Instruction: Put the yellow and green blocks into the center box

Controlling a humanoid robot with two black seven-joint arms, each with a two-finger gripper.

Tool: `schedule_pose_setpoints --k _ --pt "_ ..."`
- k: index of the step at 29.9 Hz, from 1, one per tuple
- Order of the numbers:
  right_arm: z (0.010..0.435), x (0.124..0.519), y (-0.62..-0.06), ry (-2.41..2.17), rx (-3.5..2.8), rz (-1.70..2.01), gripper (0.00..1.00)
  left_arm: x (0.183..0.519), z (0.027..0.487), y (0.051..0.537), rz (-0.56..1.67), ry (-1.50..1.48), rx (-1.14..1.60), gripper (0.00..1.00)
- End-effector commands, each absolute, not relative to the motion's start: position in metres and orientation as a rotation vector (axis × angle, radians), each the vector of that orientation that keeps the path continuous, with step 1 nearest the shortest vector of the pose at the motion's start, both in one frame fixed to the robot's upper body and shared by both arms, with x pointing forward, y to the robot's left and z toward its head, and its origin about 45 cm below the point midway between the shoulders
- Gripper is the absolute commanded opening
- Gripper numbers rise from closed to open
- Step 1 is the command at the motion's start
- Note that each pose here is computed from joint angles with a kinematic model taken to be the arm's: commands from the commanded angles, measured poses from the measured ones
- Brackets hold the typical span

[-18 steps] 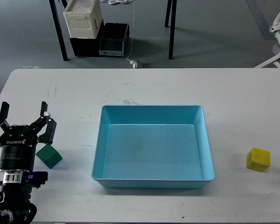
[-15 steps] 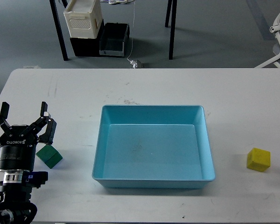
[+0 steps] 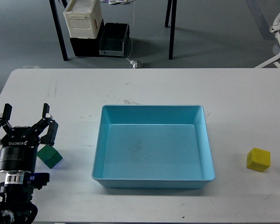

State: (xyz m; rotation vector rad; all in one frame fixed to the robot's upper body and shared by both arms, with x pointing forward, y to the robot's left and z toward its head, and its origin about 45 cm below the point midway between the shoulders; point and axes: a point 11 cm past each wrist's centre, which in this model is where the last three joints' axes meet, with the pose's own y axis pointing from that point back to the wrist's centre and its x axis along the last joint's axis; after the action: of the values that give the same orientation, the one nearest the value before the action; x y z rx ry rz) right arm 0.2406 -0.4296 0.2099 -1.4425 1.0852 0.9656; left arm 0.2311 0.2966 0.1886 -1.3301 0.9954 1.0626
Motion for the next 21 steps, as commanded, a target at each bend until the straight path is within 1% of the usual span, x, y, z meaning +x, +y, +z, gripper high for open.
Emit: schedule_pose_setpoints --k 1,8,10,13,16,19,21 --pt "0.211 0.242 -0.429 1.083 -1.450 0.964 1.00 0.232 0.191 0.298 1.056 0.997 -1.350 1.00" --pt "0.233 0.249 -0.453 1.194 -1.624 0.980 1.00 0.235 0.195 0.296 1.033 0.998 -1.369 1.00" --pt "0.246 0.255 -0.461 1.227 -1.693 0.971 1.00 0.236 0.196 0.296 1.031 0.996 -1.370 1.00" --pt "0.273 0.279 -0.469 1.262 -1.825 0.947 1.00 0.237 0.197 0.296 1.027 0.993 -1.372 1.00" --pt "0.288 0.307 -0.463 1.288 -1.958 0.953 1.00 0.242 0.201 0.295 1.011 0.983 -1.373 1.00" --pt "0.302 0.323 -0.457 1.322 -2.072 0.924 1.00 0.246 0.205 0.293 0.993 0.977 -1.373 1.00" --pt "0.301 0.328 -0.453 1.367 -2.142 0.919 1.00 0.249 0.208 0.292 0.983 0.971 -1.375 1.00"
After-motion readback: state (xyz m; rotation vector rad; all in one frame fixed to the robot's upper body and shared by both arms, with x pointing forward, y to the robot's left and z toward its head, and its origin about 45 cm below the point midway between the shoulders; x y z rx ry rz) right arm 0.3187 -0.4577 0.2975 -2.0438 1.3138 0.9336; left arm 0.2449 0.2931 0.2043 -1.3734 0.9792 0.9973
